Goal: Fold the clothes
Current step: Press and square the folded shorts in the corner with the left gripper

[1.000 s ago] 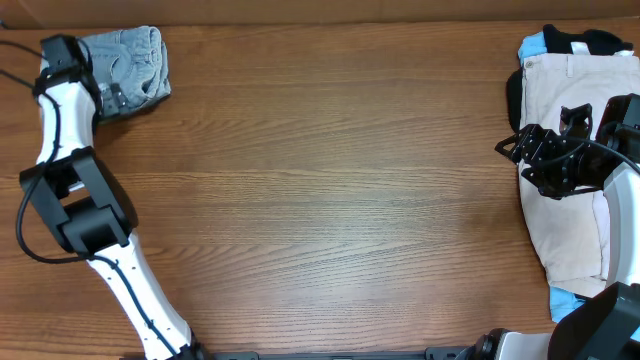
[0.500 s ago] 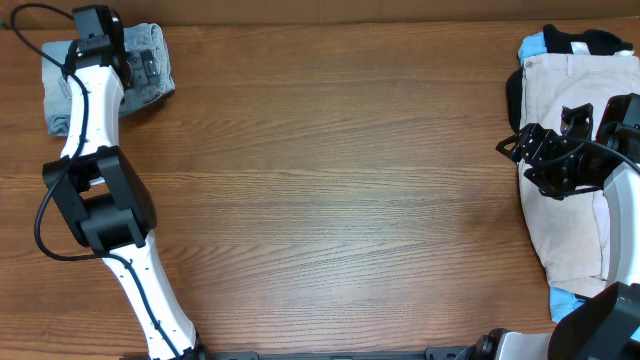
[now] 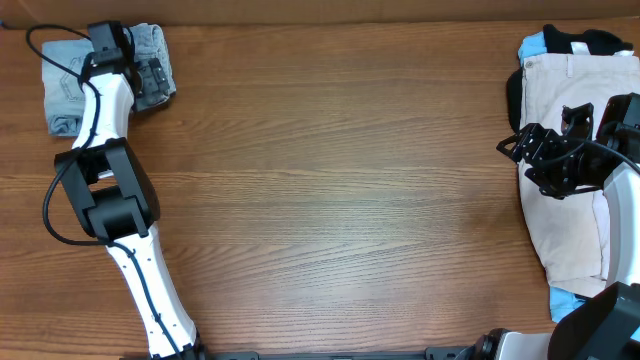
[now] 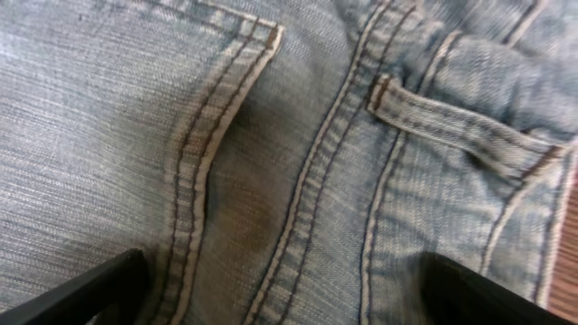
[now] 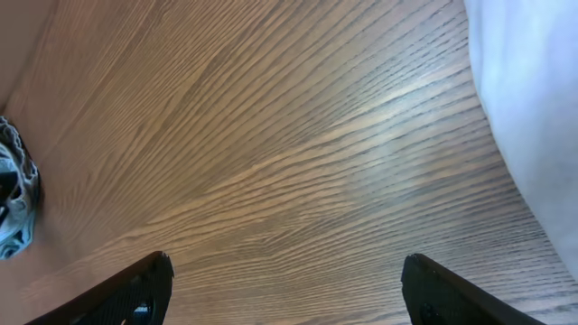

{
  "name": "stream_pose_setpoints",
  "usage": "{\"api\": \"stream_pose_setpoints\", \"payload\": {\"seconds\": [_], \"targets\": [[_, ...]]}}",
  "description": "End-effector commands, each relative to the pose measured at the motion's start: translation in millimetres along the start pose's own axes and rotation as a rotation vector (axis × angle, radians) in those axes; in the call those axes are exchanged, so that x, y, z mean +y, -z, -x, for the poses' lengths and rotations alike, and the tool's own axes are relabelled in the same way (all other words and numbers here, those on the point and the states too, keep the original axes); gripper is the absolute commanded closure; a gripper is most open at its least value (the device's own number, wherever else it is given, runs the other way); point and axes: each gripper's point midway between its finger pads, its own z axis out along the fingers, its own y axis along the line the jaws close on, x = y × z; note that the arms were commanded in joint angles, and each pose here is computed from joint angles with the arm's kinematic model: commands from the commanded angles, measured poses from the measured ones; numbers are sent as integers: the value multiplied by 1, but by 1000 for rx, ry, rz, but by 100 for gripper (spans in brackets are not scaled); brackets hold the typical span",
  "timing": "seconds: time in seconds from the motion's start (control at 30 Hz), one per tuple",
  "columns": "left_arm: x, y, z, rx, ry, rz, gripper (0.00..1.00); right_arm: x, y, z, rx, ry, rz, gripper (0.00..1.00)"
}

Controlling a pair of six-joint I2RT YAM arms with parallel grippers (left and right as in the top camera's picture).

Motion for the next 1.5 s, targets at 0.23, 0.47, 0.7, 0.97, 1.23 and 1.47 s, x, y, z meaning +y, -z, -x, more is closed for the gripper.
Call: {"api": "stream_pose_setpoints", "payload": {"seconds": [0.23,0.47,0.7,0.97,1.23,1.47], "targets": [[-60,-20,-52,127,-201,-66,0,-1,1,3,-13,13,-13,15],[-81,-15,-62,144,-429,-90,0,-1,1,4,-15,15,-13,15],[-80,-15,-61,138,-499,-95,0,-1,1,4,-15,15,-13,15],[-66,-18,-55,121,-594,-93,0,-1,1,4,-14,14,-12,15],[-57,-9,-30,62,-510,-79,0,-1,1,4,-15,15,-12,15],[-43,59,3,69,-241,-54,0,-1,1,4,-14,14,-12,15]]}}
